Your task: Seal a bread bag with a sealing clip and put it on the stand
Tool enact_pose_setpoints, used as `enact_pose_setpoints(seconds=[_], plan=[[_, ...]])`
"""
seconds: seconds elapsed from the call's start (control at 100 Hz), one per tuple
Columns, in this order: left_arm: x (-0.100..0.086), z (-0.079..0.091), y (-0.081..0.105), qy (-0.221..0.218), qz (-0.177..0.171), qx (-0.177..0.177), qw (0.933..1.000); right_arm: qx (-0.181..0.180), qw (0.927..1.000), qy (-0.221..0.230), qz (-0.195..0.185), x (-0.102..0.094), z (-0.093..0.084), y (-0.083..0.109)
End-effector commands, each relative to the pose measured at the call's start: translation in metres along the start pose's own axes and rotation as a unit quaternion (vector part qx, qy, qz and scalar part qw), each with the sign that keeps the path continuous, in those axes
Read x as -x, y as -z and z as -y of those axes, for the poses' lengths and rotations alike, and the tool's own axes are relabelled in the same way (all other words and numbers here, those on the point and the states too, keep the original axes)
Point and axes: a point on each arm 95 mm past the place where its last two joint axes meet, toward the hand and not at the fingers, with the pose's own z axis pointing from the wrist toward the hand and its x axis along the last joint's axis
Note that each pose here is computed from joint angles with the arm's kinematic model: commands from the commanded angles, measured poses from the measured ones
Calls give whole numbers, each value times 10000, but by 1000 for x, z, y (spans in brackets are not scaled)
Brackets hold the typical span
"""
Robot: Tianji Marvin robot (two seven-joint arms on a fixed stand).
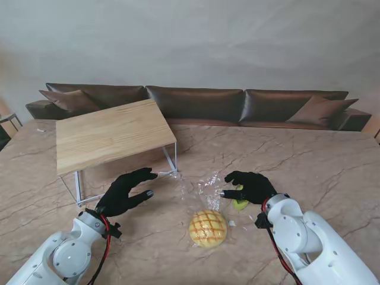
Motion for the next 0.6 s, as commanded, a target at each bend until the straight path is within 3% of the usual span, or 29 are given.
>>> enact_pose_setpoints(seconds=[0.0, 0.3, 0.59], plan=[[1, -5, 4, 47, 29, 51, 10000, -28, 9999, -67, 75, 0, -2, -8], [2, -2, 8, 16, 76, -1, 10000, -464, 9976, -156, 497, 7, 8, -37], [0, -4, 7, 23, 61, 51, 10000, -685, 9962, -211, 502, 5, 17, -59]])
